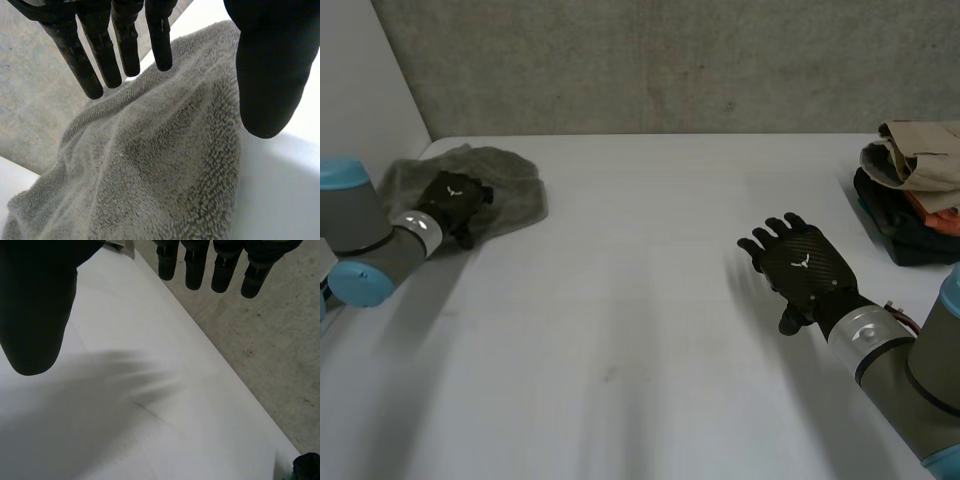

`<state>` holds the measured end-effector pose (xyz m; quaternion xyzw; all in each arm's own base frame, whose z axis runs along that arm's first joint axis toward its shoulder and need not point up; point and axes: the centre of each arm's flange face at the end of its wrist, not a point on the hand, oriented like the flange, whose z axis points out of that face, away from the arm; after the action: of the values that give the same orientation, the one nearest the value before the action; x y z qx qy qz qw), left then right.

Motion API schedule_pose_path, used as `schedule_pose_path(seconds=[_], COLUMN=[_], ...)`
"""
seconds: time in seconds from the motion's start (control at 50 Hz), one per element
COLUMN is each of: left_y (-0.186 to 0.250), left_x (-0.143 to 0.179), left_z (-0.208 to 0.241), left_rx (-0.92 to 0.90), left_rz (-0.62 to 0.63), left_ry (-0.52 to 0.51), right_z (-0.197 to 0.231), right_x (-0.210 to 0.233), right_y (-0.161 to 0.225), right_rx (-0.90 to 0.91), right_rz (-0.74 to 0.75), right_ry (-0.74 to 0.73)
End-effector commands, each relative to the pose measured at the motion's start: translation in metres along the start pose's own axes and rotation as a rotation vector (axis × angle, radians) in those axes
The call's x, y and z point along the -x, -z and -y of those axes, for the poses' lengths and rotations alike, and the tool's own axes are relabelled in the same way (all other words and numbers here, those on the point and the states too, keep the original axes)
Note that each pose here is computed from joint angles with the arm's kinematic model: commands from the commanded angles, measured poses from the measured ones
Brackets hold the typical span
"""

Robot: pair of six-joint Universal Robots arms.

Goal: Fold the laundry.

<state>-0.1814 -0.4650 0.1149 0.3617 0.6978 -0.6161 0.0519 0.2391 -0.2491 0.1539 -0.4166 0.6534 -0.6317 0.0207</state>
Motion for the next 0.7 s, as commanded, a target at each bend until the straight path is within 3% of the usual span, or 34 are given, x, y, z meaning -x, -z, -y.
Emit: schedule_pose_path(seconds=[0.02, 0.22, 0.4, 0.48, 0.52, 0.58, 0.7], left_y=[-0.006, -0.012, -0.023, -0.021, -0.018, -0.001, 0.058], left_x=[0.008, 0.018, 0.036, 0.032, 0.027, 0.024, 0.019], left_z=[-0.014, -0.019, -0.017, -0.008, 0.007, 0.068, 0.178], left_rx=[0.015, 0.007, -0.051, -0.046, -0.067, -0.168, -0.397], left_rz=[0.023, 0.063, 0.237, 0.252, 0.241, 0.234, 0.193], left_ry=[0.006, -0.002, -0.047, -0.044, -0.038, 0.005, 0.171], right_z=[0.000, 0.000, -0.001, -0.002, -0.001, 0.001, 0.004], right_x=[-0.001, 0.000, 0.000, 0.000, -0.002, -0.004, -0.008], right_y=[0.000, 0.000, 0.000, 0.001, 0.000, -0.001, -0.002], right_rx=[0.000, 0.000, 0.008, 0.014, 0.011, 0.006, -0.006], right_rz=[-0.002, -0.002, -0.006, -0.011, -0.017, -0.024, -0.037], right_ry=[0.000, 0.000, -0.001, -0.002, -0.001, -0.007, -0.007])
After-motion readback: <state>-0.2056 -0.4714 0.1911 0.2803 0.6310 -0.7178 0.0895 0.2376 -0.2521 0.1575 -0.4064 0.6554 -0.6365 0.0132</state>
